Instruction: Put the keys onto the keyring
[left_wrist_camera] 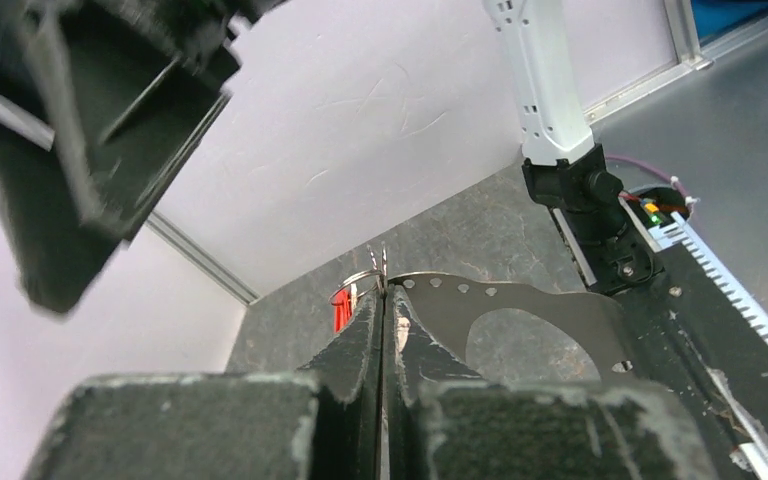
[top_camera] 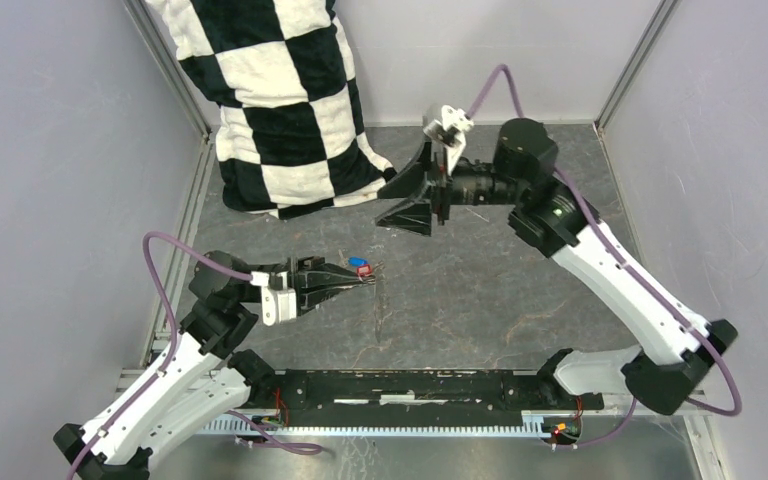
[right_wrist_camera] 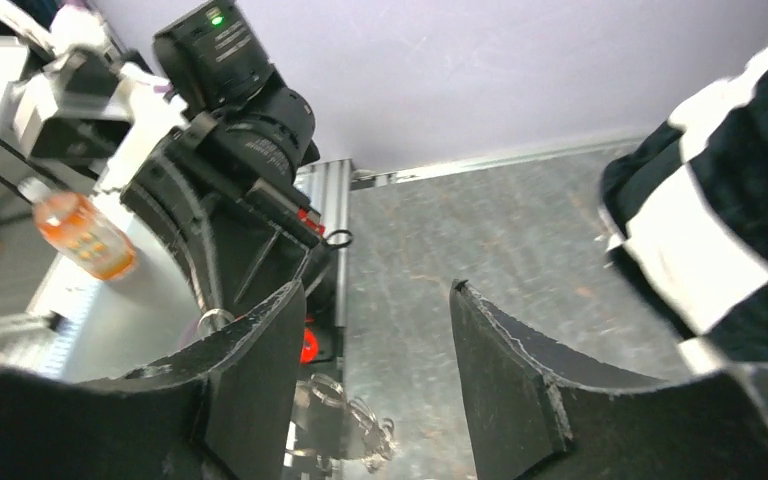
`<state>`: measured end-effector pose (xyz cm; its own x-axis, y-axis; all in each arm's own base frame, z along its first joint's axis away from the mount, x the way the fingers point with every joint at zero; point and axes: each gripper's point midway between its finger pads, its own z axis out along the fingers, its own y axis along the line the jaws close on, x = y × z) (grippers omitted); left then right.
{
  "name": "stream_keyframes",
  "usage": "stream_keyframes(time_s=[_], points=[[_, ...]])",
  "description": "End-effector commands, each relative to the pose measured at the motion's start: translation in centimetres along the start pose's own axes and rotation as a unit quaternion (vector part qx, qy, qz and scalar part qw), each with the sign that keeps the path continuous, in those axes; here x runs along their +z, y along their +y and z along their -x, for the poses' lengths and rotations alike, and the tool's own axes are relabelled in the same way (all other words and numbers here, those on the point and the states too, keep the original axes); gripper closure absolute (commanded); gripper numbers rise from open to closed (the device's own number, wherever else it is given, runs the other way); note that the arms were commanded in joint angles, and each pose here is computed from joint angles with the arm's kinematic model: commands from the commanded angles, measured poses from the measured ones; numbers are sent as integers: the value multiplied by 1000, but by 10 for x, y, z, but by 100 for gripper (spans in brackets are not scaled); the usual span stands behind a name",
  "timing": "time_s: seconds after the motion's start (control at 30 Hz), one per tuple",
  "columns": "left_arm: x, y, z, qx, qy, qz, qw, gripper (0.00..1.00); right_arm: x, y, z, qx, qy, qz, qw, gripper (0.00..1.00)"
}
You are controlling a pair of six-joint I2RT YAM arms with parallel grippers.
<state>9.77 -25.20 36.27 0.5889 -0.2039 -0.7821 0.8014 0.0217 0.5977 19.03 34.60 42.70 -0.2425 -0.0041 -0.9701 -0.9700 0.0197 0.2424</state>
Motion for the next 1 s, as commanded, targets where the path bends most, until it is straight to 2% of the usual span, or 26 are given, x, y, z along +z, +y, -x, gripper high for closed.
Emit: stream_keyframes(time_s=[0.0,0.17,0.4,0.73,0.97], points=[[2,19,19,-48,-24,51,997,98,-30,25,21,-195,-8,0,981,41],[2,24,19,-65,-29,67,995,98,-41,46,2,-286,0,46,957,46],[3,26,16,-57,-26,66,996,98,-21,73,-22,-329,39,100,938,50],[2,24,20,-51,-28,61,996,98,-9,79,-30,-342,53,95,933,57],[2,25,21,-45,-25,63,997,98,-4,81,-31,-337,57,99,934,65]])
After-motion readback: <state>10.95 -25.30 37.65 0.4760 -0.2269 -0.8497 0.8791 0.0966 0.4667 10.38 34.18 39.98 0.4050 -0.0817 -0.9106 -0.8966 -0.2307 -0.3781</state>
